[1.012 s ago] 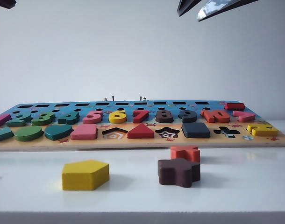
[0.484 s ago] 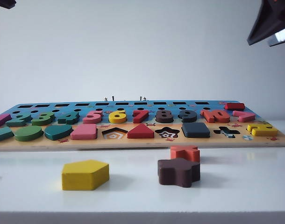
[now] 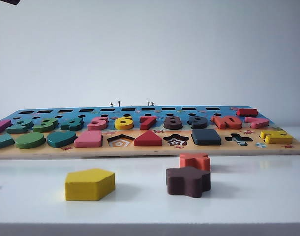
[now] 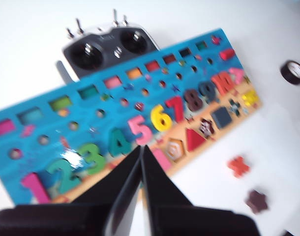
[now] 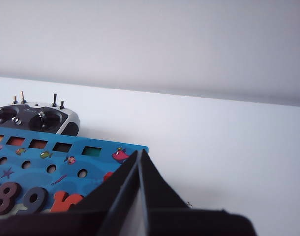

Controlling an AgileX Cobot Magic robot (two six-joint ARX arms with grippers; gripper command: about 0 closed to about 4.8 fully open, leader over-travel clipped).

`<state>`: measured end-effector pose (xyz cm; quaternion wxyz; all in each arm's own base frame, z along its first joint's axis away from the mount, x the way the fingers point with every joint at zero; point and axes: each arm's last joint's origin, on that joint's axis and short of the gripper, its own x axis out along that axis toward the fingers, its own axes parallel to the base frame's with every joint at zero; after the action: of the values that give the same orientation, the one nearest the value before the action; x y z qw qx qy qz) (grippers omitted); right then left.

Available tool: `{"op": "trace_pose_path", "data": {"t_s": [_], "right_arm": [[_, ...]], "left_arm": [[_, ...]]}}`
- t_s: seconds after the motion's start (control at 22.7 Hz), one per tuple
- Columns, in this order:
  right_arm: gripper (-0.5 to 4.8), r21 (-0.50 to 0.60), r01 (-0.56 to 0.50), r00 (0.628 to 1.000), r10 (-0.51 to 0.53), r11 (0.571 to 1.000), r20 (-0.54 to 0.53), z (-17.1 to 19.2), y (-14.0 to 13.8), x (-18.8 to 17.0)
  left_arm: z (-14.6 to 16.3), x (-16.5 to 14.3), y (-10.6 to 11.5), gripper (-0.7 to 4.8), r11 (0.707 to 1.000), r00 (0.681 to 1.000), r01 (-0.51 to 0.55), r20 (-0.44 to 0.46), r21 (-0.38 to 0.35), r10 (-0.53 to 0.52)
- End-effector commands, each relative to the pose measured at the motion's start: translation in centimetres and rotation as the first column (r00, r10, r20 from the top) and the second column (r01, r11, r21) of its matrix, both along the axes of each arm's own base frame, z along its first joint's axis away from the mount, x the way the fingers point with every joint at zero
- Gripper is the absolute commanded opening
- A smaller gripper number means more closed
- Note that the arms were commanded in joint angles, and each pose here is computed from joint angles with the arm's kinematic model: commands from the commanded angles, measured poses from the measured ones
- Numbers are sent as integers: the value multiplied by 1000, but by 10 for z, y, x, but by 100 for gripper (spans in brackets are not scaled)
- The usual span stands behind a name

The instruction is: Insert the cube into the slot.

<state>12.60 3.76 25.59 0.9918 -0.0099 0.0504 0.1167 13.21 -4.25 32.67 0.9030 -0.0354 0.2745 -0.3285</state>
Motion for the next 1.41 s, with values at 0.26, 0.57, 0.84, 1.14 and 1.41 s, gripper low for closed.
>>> {"op": "trace_pose_path", "data": {"t_s": [0.26,0.57,0.84,1.14,1.41], "right_arm": [[-7,45,108,988,-112,993,102,-8,-16,-6],[-6,127,151,978,-167,980,128,-26,-23,-12],[-5,213,144,976,-174,966,131,-53,-24,-18],[-6,221,141,971,-178,965,159,-74,-25,-25],[-5,227,162,963,-205,960,177,-78,-28,-29]], "left_arm": [[-12,0,14,17,965,951,-257,195,55,242],[-47,-13,21,17,920,887,-388,296,58,355],[-91,-25,26,17,875,828,-482,352,51,436],[-132,-27,30,17,817,752,-576,411,28,516],[-154,-30,32,17,806,742,-591,421,43,522]]}}
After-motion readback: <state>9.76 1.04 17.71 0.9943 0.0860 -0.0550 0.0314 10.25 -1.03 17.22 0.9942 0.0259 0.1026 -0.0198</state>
